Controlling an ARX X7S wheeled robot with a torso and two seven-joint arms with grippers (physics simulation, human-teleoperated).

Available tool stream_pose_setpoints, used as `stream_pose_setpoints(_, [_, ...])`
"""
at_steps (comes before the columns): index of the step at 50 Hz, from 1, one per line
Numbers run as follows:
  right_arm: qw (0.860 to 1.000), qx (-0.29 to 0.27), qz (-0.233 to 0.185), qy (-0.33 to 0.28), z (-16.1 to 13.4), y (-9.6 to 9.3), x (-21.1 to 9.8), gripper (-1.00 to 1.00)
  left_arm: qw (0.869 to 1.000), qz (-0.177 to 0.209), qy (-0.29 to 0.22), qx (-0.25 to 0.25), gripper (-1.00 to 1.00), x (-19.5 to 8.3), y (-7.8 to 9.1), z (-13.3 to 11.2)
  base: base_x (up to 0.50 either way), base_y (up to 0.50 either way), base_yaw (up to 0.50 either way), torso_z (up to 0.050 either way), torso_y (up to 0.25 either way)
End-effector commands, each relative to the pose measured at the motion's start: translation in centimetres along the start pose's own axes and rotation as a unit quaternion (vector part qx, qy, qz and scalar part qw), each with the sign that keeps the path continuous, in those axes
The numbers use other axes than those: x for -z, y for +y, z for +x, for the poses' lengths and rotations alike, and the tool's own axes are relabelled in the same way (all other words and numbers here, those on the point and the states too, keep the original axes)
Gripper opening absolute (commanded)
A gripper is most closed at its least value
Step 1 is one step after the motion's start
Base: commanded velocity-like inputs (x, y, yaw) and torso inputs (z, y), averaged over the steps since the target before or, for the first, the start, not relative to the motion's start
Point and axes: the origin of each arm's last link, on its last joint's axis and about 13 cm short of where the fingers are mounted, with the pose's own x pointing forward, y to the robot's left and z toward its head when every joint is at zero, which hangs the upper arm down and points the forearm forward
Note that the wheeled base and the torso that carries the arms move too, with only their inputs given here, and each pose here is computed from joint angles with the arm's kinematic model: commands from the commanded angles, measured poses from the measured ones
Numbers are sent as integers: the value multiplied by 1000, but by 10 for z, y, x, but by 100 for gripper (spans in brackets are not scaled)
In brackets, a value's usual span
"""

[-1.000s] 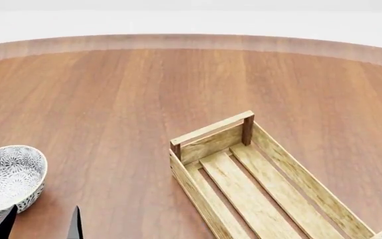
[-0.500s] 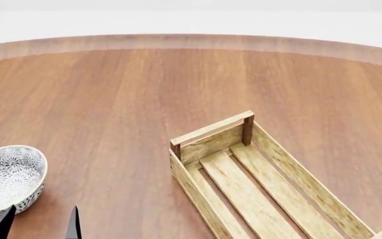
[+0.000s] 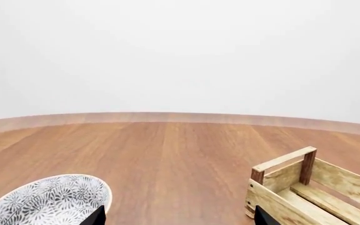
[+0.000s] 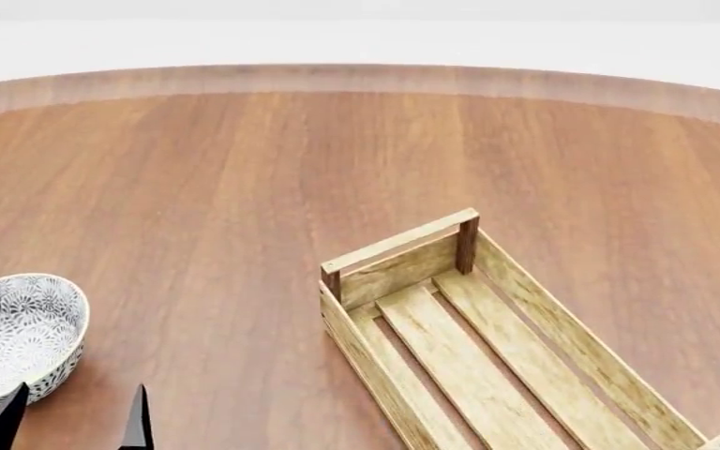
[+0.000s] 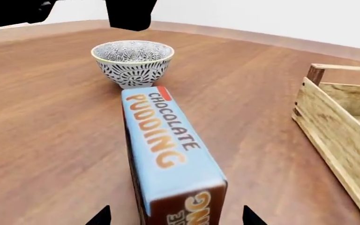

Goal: Pick up the chocolate pudding and put it in the tray.

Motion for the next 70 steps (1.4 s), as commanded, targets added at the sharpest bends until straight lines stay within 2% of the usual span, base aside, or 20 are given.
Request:
stream_pose_setpoints(1, [1000,-12,-15,11,3,-2,-3,100,1000,-1,0,2,100,-1,-1,1,0,0,0,0,0])
stream_pose_setpoints(17, [999,-19,-24,18,7,-7,-5,100,1000,-3,-1,1,100,0,-1,0,0,0,0,0,0])
stream_pose_setpoints(18, [999,-16,-28,13,17,-23,-9,100,1000,-4,-3,0,100,-3,-1,1,0,0,0,0,0])
stream_pose_setpoints(21, [1000,-16,-23,11,19,-25,-9,100,1000,-6,-3,-1,100,-3,-1,0,0,0,0,0,0])
stream_pose_setpoints(48, [999,-35,-11,11,25,-15,-5,100,1000,-5,-5,1,100,-5,-1,0,0,0,0,0,0])
stream_pose_setpoints(70, [999,-33,3,20,30,-16,9,100,1000,-7,-4,2,100,-3,-3,1,0,0,0,0,0])
